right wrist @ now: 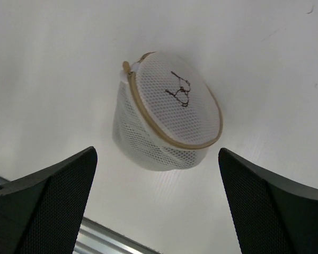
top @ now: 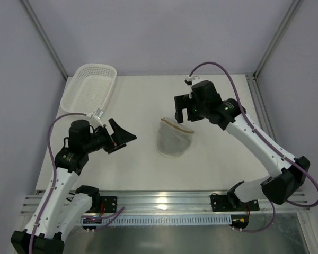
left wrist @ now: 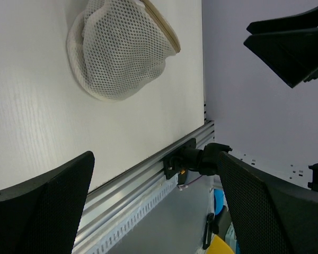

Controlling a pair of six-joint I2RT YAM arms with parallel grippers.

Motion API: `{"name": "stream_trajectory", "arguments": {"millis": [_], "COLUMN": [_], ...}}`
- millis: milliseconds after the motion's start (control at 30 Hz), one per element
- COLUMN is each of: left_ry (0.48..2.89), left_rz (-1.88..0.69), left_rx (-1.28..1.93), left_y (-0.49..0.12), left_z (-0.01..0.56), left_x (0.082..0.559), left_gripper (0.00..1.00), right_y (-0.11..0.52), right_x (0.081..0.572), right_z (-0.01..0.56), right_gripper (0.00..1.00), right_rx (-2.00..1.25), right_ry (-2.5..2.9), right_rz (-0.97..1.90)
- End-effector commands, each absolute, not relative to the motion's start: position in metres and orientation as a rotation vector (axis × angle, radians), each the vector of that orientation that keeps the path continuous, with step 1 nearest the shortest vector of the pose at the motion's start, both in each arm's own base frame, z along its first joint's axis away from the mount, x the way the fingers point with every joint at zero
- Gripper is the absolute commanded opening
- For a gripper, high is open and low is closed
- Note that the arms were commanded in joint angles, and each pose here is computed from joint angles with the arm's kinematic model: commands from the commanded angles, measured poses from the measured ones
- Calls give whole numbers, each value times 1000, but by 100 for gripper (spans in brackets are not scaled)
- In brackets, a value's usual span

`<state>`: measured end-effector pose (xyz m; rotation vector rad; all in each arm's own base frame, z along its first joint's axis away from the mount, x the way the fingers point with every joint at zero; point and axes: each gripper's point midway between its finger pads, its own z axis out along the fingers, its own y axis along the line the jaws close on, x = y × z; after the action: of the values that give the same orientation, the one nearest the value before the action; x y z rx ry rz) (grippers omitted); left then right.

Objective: Unzip the laundry bag and remove the bra

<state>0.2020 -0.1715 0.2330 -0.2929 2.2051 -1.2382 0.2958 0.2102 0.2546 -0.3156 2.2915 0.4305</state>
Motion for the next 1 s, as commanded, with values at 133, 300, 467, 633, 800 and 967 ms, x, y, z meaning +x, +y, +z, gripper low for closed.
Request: {"name": "stream_trajectory", "arguments": {"millis": [133,300,467,633,800,967], "left_ry": [2189,2198,2197,2202,2183,2184], "left_rz": [-1262,-1264,-1268,-1290,-1317,-1330], "left_rx": [-265,-269,-279,-305,-318,-328], "left_y": [-172,-173,-173,-174,-176,-178], "left_z": [230,225,223,218,219,216], "left_x": [197,196,196,196,198,199], "left_gripper": [99,99,99,99,99,100], "right_y": [205,227,253,268,272,274], "right_x": [322,323,324,330,338,346], "right_z": [223,202,183,157,124,106], "right_gripper": [99,99,99,98,93,41], "right_rx": [-459,-557,-641,-697,-711,-707], "right_ry": [2343,2361,2378,2395,2399,2375], "right_rz": [22,28,113,121,93,75]}}
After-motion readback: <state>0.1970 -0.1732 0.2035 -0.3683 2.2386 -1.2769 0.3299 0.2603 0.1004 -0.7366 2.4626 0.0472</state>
